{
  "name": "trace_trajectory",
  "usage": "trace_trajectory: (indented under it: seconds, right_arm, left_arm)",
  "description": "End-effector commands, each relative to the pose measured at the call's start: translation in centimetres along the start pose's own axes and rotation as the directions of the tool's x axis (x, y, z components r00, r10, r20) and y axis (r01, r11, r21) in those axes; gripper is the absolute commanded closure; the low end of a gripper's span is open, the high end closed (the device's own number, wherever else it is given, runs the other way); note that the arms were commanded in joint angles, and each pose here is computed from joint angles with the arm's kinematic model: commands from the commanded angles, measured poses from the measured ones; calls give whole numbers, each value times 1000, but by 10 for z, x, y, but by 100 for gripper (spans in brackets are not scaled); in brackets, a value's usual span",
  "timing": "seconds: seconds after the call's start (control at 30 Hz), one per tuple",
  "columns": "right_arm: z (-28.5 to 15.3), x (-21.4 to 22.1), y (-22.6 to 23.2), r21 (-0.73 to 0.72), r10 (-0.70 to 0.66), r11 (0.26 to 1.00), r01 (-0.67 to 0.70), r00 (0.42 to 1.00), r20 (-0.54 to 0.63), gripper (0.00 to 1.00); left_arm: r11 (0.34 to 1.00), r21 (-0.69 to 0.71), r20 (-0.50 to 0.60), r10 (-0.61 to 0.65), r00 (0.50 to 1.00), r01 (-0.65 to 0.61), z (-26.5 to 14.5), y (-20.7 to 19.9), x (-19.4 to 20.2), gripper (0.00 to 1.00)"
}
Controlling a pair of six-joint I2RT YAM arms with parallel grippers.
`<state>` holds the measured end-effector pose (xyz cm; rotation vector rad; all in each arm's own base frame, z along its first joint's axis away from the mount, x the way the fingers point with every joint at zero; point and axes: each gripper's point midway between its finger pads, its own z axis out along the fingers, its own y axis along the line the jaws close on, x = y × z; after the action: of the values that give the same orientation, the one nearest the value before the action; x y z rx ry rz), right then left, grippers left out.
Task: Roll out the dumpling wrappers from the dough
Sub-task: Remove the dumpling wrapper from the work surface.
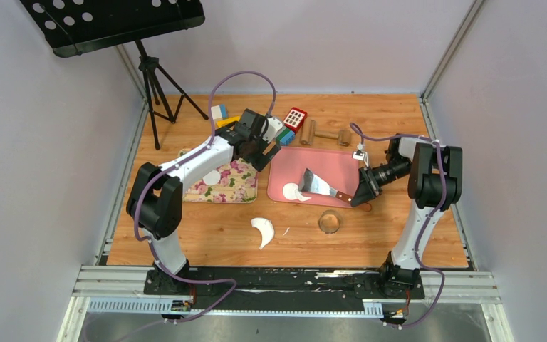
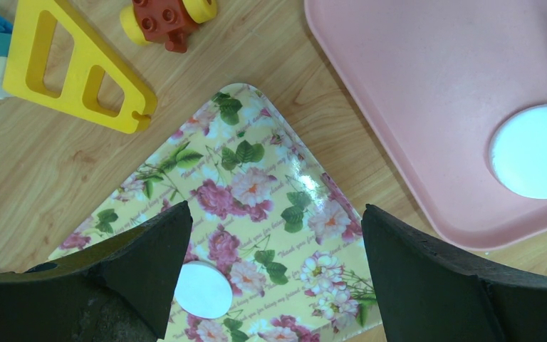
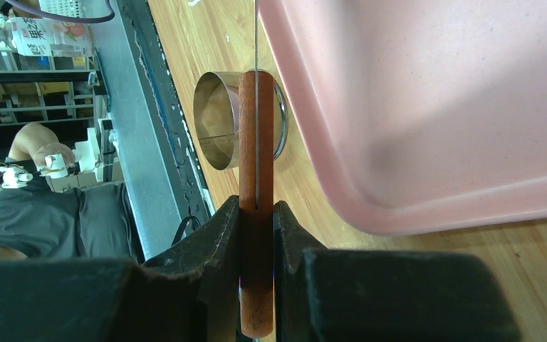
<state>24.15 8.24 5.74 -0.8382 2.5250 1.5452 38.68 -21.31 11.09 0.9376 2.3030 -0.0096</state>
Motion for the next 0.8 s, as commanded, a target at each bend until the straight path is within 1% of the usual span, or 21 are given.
trace_trajectory:
  seconds: [0.0, 0.27, 0.53, 0.67, 0.77]
  right_arm:
    - [-9, -7, 14, 18, -86, 996, 86, 996, 6, 100]
    - [-8, 0, 19, 8, -101, 995, 102, 995, -19, 100]
    - [-22, -28, 21, 65, -155, 986, 153, 988, 26, 100]
    - [-22, -35, 15, 75, -151, 986, 149, 989, 11, 100]
    - [-15, -31, 11, 68, -142, 987, 143, 990, -13, 100]
  left_arm:
    - [1000, -15, 71, -8, 997, 9, -14, 8, -16, 4]
    - [1000, -11, 72, -11, 997, 11, -13, 7, -17, 4]
    - [1000, -14, 72, -9, 997, 10, -14, 8, -17, 4]
    - [1000, -12, 74, -12, 997, 13, -14, 7, -18, 4]
    - [1000, -11, 71, -12, 997, 13, -13, 7, -17, 4]
